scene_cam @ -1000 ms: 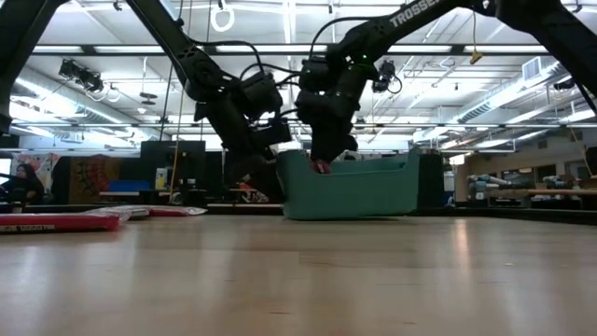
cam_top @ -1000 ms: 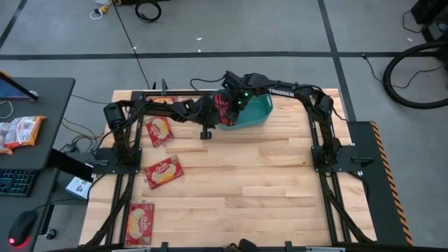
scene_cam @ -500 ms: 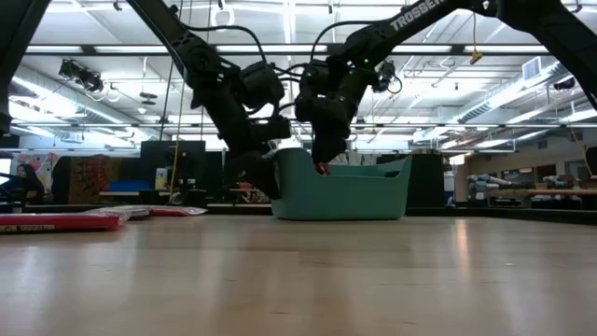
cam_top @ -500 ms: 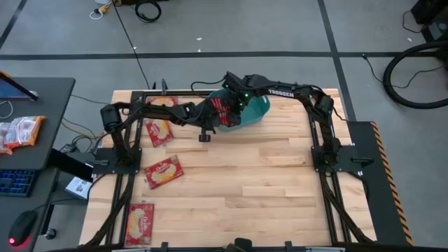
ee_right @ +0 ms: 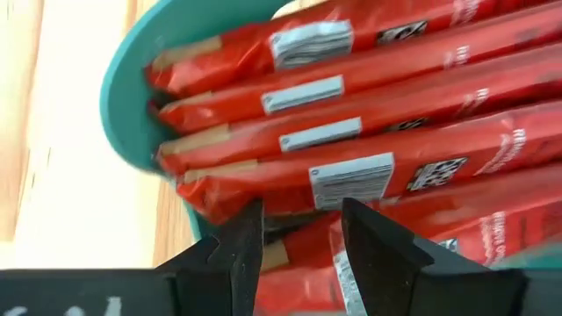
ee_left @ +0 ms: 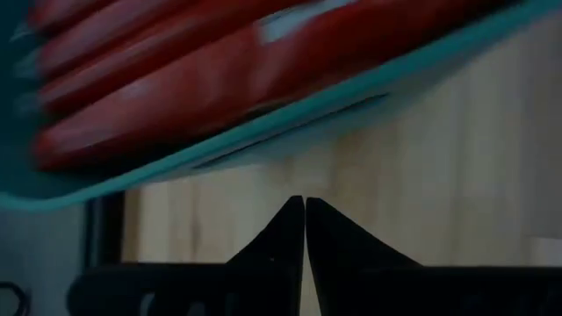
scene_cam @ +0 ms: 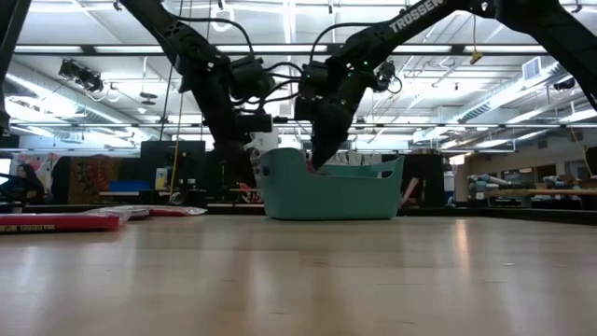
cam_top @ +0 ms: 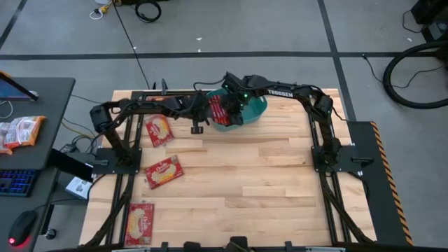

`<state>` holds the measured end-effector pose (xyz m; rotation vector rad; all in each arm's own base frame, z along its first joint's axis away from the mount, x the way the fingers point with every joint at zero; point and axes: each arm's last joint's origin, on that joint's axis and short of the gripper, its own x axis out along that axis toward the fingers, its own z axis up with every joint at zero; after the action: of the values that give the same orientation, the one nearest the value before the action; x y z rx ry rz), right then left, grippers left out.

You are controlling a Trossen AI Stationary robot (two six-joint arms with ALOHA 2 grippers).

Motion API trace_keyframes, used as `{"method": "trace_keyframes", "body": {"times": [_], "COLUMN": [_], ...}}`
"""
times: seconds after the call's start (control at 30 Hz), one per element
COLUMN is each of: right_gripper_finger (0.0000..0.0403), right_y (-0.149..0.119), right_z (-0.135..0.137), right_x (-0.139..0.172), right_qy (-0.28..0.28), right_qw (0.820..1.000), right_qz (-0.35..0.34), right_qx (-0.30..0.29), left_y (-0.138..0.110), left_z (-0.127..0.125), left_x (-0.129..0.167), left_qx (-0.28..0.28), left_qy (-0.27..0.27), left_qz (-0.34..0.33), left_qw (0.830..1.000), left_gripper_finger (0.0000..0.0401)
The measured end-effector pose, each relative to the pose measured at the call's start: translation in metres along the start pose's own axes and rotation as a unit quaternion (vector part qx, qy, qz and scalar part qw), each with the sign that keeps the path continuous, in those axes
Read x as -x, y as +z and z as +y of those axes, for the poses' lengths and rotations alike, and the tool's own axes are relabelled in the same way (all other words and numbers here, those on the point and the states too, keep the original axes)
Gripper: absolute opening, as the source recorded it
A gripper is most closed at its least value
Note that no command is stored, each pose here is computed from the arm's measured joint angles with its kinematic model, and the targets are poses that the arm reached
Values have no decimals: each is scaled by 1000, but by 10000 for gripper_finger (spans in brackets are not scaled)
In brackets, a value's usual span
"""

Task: Sort popcorn bags into baskets
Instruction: Put the popcorn bag into the bin

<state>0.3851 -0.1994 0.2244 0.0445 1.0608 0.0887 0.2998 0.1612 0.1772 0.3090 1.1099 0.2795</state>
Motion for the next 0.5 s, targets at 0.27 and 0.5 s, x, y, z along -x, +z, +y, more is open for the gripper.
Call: {"method": "trace_keyframes", "body": {"times": [0.27, 0.5], "right_gripper_finger": [160, 158], "right_y": [12, -19], "right_z": [-2, -30], "right_x": [23, 58], "right_qy": [-24, -126], "right_qw": [999, 988], "right_qz": [-33, 72], "right_qx": [-2, 53], "left_y": [0, 1], "left_z": [20, 19], "left_x": [-4, -4], "left_qx": [33, 64], "left_qy": [40, 39], "left_qz": [-39, -43], "left_qw": [998, 996], "left_gripper_finger": [20, 20]}}
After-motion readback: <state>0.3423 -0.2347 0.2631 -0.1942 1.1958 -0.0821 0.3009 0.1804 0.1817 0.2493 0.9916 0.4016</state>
